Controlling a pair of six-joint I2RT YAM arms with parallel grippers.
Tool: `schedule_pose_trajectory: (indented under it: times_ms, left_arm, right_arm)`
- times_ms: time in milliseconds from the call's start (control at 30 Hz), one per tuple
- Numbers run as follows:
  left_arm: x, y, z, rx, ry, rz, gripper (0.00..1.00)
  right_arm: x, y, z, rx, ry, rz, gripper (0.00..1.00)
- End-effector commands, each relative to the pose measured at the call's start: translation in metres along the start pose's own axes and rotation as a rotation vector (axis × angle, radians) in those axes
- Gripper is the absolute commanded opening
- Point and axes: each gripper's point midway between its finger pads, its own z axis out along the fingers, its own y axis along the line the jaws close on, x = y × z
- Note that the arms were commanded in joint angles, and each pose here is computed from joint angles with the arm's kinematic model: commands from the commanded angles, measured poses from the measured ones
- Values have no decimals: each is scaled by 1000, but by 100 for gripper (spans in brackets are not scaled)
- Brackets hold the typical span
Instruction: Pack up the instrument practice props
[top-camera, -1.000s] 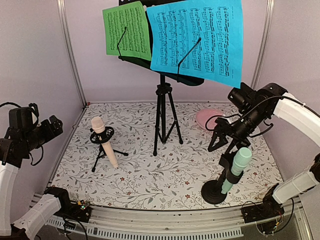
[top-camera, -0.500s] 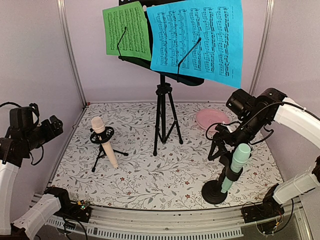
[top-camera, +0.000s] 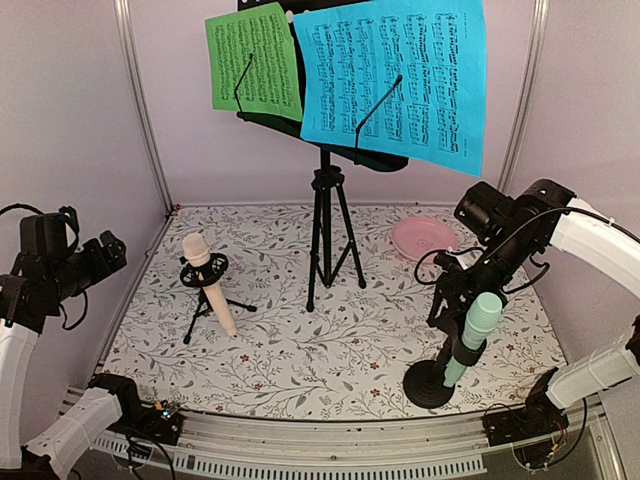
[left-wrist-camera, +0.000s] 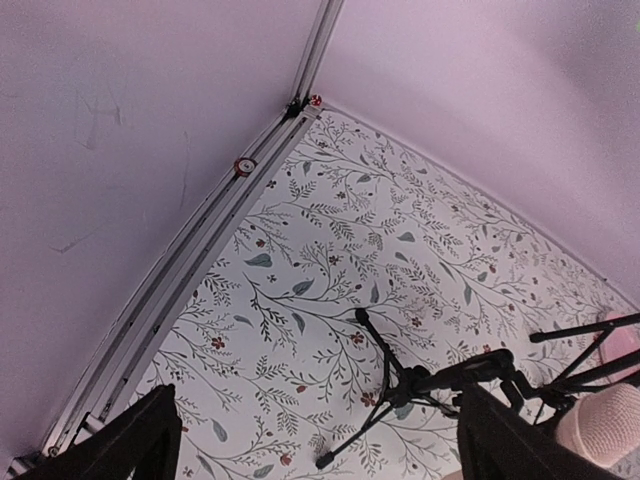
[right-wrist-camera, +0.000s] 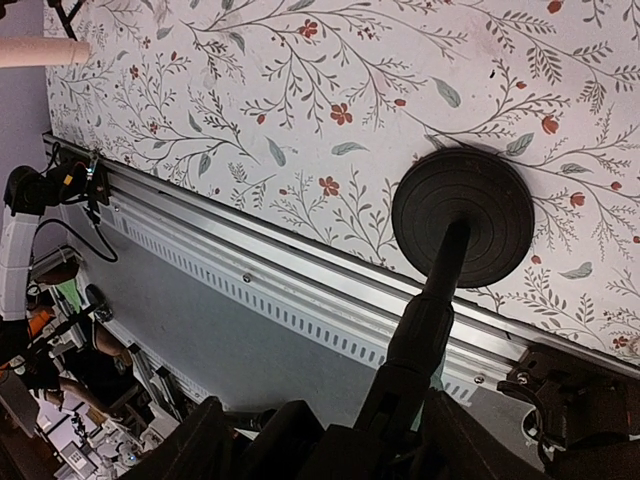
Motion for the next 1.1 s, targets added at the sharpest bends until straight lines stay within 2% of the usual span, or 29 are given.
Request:
schedule_pose_trajectory:
  times_ms: [0, 67, 267, 667, 1067]
  left_arm:
    - [1, -1, 2, -1, -2, -4, 96]
    - [1, 0, 2, -3, -2, -4, 96]
    - [1, 0, 3, -4, -1, -3, 96]
    - [1, -1, 3, -2, 3, -2, 96]
    - [2, -1, 5, -3, 9, 0, 96]
  right_arm:
    - [-1, 4, -6, -4, -20, -26, 61]
    - [-3, 5, -7, -4, -26, -30, 57]
    - [-14, 13, -17, -6, -70, -43, 53]
    - [-67, 48, -24, -33, -150, -107, 53]
    - [-119, 85, -13, -81, -155, -188, 53]
